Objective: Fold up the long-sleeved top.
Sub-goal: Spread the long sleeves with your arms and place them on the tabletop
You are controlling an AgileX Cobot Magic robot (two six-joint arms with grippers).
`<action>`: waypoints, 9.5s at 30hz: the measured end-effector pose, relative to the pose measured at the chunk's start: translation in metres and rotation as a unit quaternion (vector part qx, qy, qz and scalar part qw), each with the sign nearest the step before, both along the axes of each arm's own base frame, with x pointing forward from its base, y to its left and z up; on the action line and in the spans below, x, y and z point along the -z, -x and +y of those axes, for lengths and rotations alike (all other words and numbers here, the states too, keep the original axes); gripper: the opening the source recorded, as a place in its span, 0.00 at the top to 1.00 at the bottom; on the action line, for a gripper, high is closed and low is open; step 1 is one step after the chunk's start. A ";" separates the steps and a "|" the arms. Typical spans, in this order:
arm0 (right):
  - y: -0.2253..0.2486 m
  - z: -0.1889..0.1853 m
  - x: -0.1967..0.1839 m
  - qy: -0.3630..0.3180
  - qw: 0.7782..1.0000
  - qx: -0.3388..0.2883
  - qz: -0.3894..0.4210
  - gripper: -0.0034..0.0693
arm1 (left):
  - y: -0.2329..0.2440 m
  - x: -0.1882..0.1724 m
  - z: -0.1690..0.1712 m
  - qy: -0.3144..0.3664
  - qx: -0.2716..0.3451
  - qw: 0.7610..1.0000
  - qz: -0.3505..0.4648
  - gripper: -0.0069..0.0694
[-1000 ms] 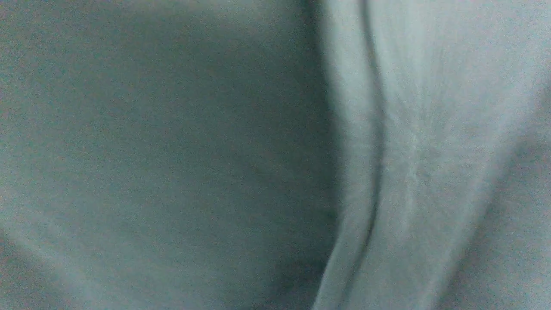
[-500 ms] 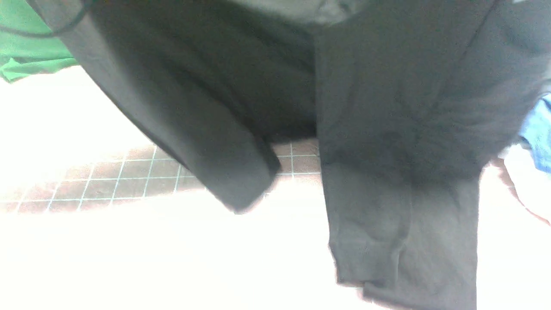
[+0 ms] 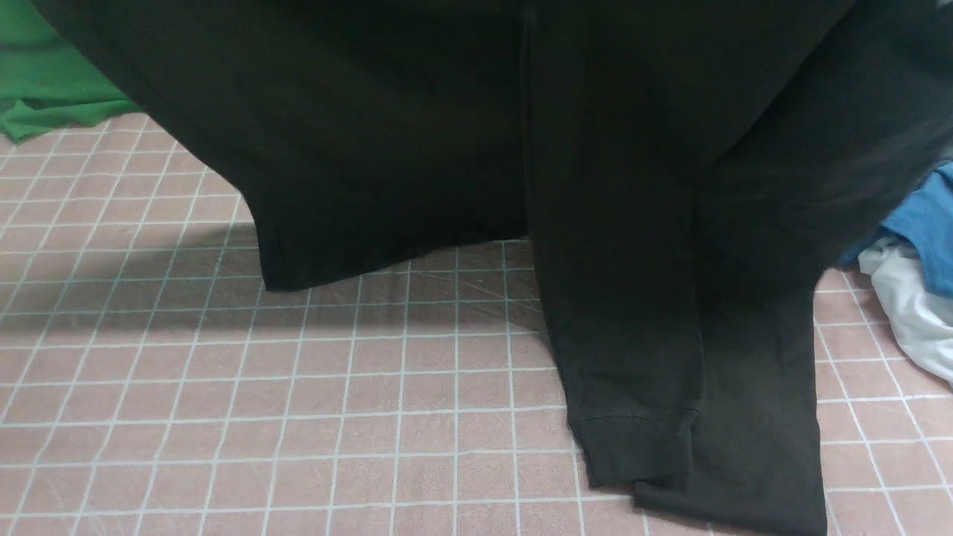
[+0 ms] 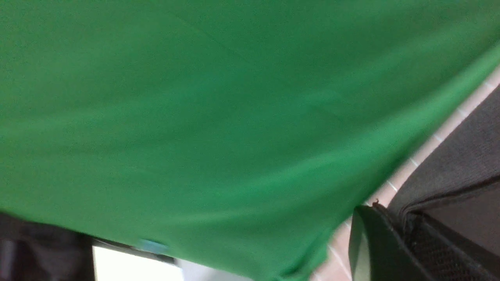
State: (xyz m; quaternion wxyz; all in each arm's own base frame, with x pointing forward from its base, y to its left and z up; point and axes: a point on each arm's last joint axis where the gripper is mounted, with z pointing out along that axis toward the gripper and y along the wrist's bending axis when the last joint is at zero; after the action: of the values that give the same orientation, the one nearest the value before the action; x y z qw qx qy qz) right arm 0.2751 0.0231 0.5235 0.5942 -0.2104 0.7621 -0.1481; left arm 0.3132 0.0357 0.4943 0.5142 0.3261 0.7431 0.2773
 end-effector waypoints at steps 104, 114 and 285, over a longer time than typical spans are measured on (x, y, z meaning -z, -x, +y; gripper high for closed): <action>0.035 0.090 0.222 -0.056 0.931 -0.055 0.356 0.49 | -0.067 0.182 -0.016 0.305 -0.056 0.889 0.338 0.88; 0.077 0.127 0.257 -0.002 0.906 -0.135 0.402 0.49 | -0.025 0.278 -0.012 0.295 -0.118 0.860 0.401 0.75; -0.125 0.047 0.350 -0.280 0.792 0.139 0.525 0.20 | 0.185 0.228 -0.022 0.340 -0.235 0.845 0.339 0.86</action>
State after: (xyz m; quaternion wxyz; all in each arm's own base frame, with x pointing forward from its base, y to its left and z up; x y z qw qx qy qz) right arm 0.3999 0.0704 0.1731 0.1089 0.0284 0.9858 0.1242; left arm 0.1286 0.0140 0.2663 0.2283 0.0199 0.9734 -0.0076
